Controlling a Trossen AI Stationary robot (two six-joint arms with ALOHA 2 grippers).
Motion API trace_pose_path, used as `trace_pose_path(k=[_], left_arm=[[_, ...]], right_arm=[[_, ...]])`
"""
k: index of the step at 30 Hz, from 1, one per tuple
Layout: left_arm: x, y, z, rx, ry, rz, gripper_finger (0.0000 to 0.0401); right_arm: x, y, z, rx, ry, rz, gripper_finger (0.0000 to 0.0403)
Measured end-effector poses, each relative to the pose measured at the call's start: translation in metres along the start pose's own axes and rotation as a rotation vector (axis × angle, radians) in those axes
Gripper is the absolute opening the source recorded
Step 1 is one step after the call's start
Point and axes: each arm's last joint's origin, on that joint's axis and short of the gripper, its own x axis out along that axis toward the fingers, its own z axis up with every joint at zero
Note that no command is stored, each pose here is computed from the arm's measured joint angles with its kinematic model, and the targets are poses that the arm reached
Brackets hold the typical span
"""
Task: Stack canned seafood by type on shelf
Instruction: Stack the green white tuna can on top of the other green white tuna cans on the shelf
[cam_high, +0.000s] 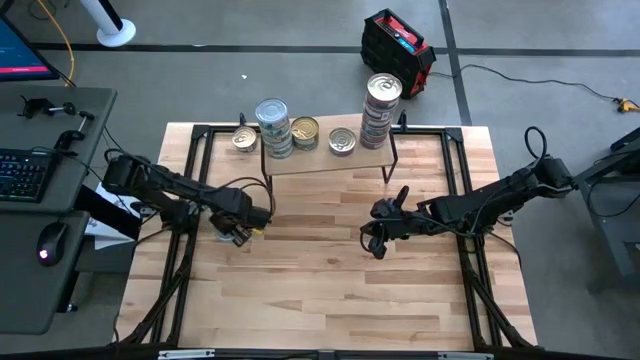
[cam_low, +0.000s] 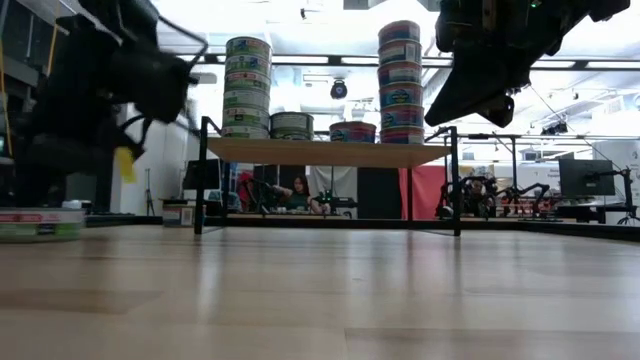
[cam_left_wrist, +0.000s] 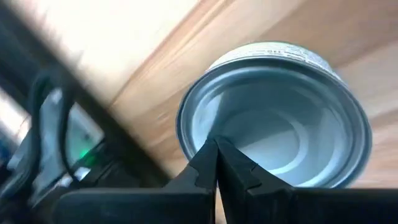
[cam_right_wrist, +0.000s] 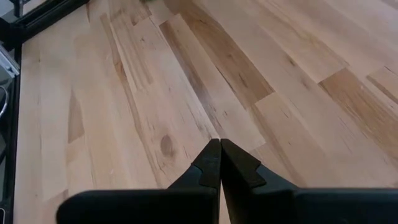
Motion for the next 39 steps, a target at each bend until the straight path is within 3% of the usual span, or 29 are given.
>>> trace_pose_path(k=[4, 13, 17, 21, 24, 30, 34, 39], left_arm=[[-0.015, -0.018, 0.003, 0.055, -0.116, -0.121, 0.0], [-0.048, -0.08, 0.024, 0.203, -0.531, -0.649, 0.0], [-0.053, -0.106, 0.038, 0.23, -0.687, -0.811, 0.0], [-0.044, -0.127, 0.051, 0.289, -0.734, -0.845, 0.0], [-0.057, -0.132, 0.056, 0.367, -0.711, -0.908, 0.0], [-0.102, -0.115, 0.026, 0.58, -0.902, -0.953, 0.0], [-0.122, -0.103, -0.002, 0.649, -1.075, -0.882, 0.0], [-0.108, -0.118, -0.013, 0.642, -1.107, -0.737, 0.0]], right_arm=[[0.0, 0.001, 0.001, -0.018, -0.01, 0.01, 0.0], [-0.003, 0.013, -0.003, -0.053, 0.062, 0.193, 0.0], [-0.006, 0.021, -0.011, -0.075, 0.115, 0.249, 0.0], [-0.008, 0.025, -0.014, -0.06, 0.126, 0.263, 0.0], [-0.008, 0.026, -0.013, -0.011, 0.125, 0.266, 0.0], [-0.006, 0.027, -0.013, 0.068, 0.238, 0.354, 0.0], [0.01, 0.034, -0.029, 0.045, 0.43, 0.382, 0.0], [0.044, 0.056, -0.035, -0.068, 0.523, 0.34, 0.0]])
